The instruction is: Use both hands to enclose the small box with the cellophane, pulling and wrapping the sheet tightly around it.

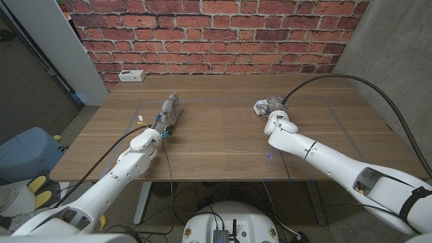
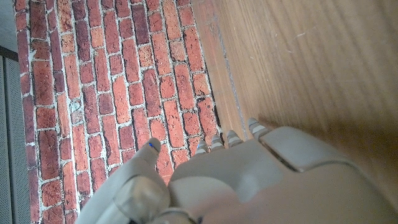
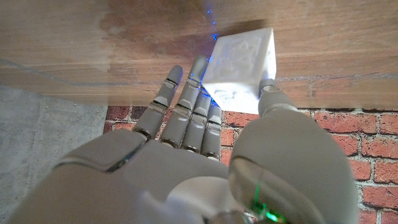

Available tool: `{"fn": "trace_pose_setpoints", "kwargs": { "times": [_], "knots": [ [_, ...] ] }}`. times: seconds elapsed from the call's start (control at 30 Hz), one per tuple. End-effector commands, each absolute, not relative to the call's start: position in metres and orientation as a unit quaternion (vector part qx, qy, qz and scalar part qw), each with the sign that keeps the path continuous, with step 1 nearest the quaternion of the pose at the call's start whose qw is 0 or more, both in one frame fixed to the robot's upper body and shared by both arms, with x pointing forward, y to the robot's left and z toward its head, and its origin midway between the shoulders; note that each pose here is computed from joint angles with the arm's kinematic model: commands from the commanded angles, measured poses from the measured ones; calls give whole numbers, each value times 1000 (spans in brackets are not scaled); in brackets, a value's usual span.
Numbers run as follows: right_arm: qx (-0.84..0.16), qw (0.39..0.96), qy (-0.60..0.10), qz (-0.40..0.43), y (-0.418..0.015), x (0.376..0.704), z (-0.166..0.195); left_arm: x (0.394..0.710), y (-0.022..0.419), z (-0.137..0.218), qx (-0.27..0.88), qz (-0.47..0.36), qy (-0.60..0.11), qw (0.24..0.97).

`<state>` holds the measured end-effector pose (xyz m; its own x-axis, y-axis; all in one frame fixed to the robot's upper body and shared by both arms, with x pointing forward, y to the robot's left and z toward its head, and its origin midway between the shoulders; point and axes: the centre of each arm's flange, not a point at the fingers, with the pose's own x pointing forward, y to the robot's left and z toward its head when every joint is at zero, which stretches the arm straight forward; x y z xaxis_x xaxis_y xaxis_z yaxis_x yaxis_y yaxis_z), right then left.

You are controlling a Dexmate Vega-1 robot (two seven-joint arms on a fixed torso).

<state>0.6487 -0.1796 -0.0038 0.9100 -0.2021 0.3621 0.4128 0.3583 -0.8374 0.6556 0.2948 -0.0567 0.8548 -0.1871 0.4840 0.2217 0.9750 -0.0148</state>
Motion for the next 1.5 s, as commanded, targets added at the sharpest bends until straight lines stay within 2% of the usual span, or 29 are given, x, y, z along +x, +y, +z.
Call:
{"fn": "trace_pose_setpoints", "kwargs": {
  "times": [0.03, 0.73, 0.9, 1.13, 1.5],
  "knots": [
    [-532, 824, -84, -178, -182, 642, -8, 650, 295, -59, -35, -107, -251, 961],
    [-516, 834, -81, -181, -187, 620, -9, 648, 298, -60, -27, -120, -253, 960],
    [-490, 848, -103, -172, -190, 615, -10, 648, 298, -60, -19, -118, -253, 960],
    [-446, 861, -160, -184, -198, 603, -15, 639, 292, -49, 69, -95, -276, 954],
    [-446, 857, -164, -201, -207, 584, -26, 632, 282, -29, 205, -91, -277, 934]
  ]
}}
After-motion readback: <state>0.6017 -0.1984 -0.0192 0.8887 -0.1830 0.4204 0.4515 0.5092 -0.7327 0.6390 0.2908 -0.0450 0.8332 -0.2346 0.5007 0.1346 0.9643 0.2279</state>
